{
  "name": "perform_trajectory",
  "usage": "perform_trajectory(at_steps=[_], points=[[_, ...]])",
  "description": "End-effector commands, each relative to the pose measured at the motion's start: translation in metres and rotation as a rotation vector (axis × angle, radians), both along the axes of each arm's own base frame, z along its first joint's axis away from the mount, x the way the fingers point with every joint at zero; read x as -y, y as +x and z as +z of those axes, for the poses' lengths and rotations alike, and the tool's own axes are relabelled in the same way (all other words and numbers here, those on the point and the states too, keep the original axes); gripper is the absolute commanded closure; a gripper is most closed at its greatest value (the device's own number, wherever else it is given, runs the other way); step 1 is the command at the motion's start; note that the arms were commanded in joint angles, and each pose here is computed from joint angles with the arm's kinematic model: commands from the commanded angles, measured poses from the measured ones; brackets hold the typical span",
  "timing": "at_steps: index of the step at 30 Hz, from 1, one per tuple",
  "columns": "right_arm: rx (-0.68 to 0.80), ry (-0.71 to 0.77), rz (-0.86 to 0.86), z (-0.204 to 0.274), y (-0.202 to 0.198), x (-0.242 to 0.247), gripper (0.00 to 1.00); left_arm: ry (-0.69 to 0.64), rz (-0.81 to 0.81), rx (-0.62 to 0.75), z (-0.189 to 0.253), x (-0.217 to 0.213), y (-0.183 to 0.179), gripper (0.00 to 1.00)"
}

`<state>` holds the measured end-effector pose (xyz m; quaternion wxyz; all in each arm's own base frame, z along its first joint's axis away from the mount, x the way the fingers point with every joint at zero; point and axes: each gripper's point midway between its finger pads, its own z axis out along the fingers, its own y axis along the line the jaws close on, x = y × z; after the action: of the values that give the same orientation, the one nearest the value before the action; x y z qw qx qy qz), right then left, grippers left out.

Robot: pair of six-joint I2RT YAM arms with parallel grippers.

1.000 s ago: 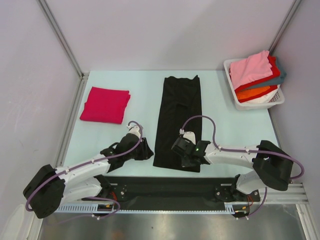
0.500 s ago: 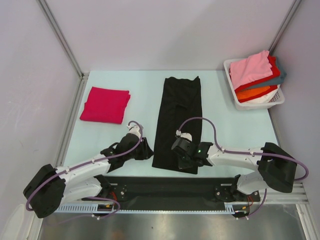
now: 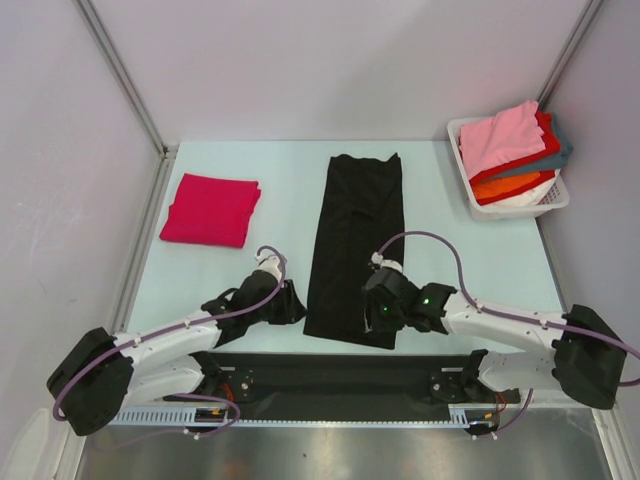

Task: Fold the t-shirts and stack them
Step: Fold the tshirt

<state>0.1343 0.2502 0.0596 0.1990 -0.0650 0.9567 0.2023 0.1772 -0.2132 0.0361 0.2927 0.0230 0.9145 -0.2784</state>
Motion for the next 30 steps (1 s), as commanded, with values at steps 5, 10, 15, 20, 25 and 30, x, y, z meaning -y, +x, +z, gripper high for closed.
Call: perform_trajectory(at_steps=[5, 10, 15, 20, 25, 30], points=[[-0.059, -0.079, -0.125, -0.013, -0.012, 0.057, 0.48, -0.045, -0.047, -0.042, -0.010, 0.007, -0.015, 0.52], [-0.096, -0.092, -0.168, -0.027, -0.018, 0.076, 0.50, -0.083, -0.065, -0.059, -0.011, 0.013, -0.021, 0.52], [-0.124, -0.074, -0.165, -0.037, -0.020, 0.074, 0.54, -0.103, -0.089, -0.083, -0.015, 0.020, -0.025, 0.56], [-0.149, -0.063, -0.149, -0.043, -0.023, 0.069, 0.60, -0.112, -0.102, -0.102, -0.019, 0.024, -0.027, 0.66], [-0.135, -0.043, -0.141, -0.040, -0.020, 0.066, 0.74, -0.116, -0.105, -0.111, -0.021, 0.026, -0.029, 0.79], [-0.159, 0.011, -0.142, -0.033, -0.020, 0.061, 1.00, -0.114, -0.108, -0.114, -0.021, 0.027, -0.029, 1.00]])
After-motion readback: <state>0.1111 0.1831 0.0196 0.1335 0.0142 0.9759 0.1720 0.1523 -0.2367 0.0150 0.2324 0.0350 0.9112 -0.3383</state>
